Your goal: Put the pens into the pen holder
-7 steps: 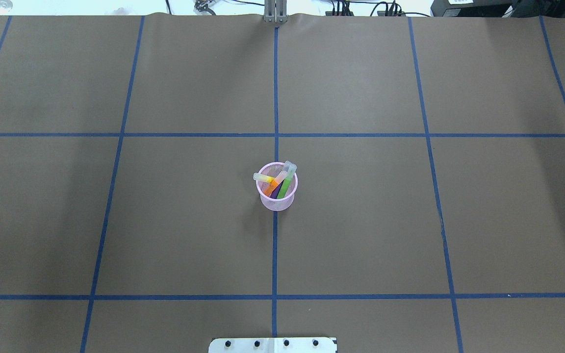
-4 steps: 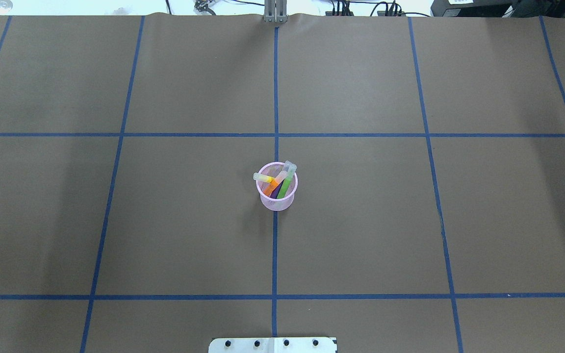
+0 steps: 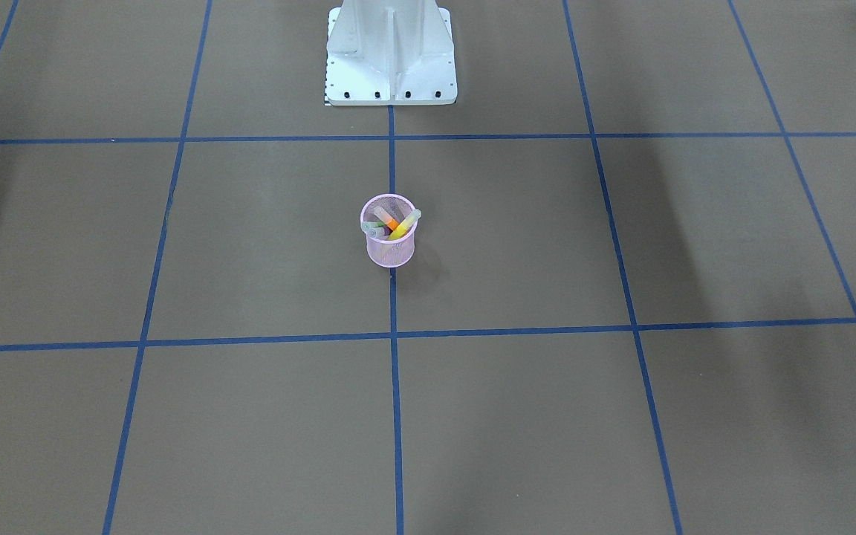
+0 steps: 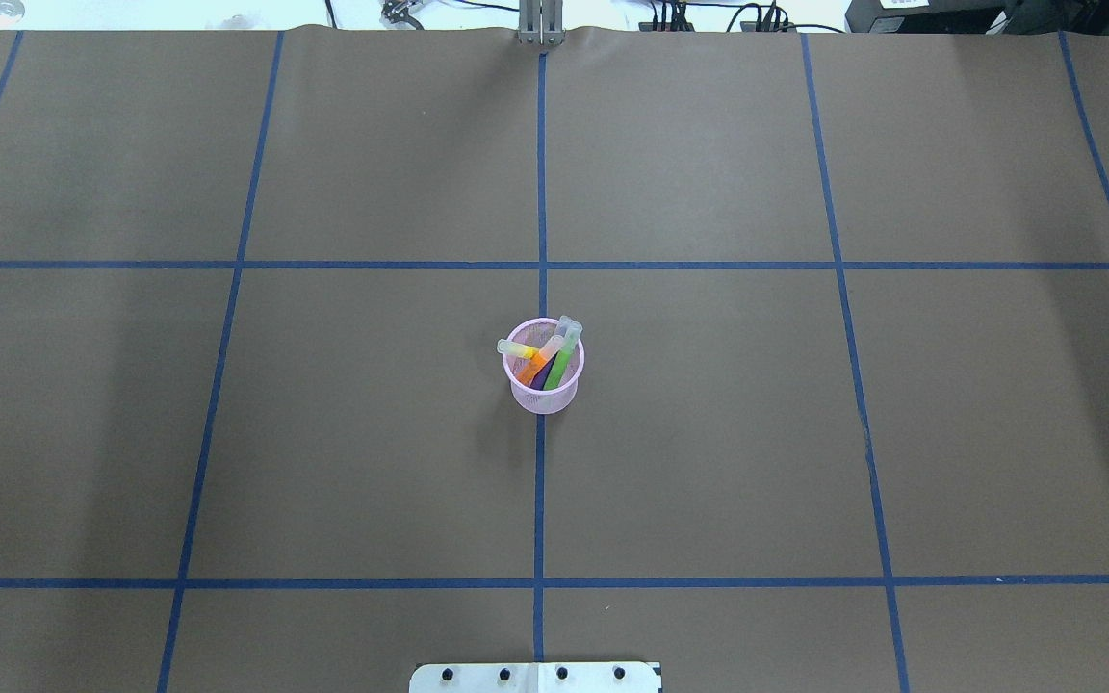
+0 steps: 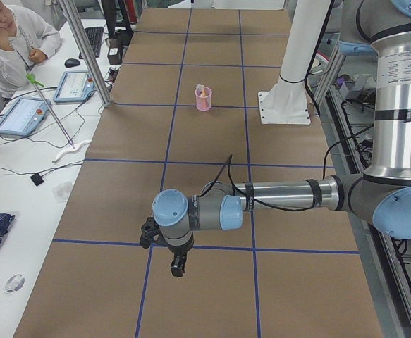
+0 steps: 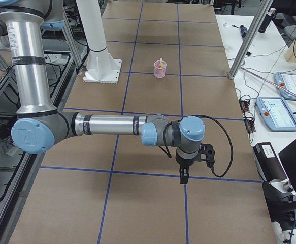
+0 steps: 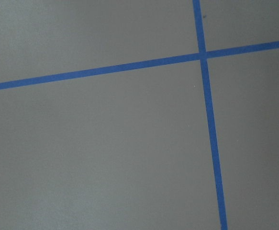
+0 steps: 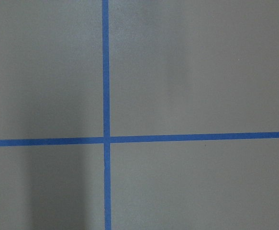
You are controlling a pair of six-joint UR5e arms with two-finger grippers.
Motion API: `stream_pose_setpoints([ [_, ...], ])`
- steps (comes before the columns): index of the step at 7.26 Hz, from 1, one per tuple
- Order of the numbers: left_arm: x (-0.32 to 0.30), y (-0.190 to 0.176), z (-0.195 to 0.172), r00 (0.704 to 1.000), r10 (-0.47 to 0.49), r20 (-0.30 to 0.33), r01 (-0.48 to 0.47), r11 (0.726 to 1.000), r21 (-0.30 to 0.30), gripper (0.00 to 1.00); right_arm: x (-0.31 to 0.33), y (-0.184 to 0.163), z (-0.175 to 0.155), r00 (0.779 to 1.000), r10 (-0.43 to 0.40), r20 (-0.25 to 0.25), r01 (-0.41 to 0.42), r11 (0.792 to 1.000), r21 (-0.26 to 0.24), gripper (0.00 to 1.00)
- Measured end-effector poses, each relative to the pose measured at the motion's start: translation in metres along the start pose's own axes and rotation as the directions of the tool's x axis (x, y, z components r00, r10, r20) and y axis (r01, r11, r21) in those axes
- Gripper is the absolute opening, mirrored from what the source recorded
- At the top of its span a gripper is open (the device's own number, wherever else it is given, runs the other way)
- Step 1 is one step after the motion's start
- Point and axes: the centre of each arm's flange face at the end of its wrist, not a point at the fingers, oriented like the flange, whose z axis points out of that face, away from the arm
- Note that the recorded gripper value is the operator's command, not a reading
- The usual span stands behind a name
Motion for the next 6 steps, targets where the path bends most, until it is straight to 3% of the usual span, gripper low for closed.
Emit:
stream_pose_setpoints([
  [6,0.0016,0.0039,-0.0008,1.000,-0.001,-0.005,0.001,1.000,0.002,1.00,-0.0007,0.0011,-0.0008,1.000,-0.001,0.001,0.001,1.000,0.002,1.00],
])
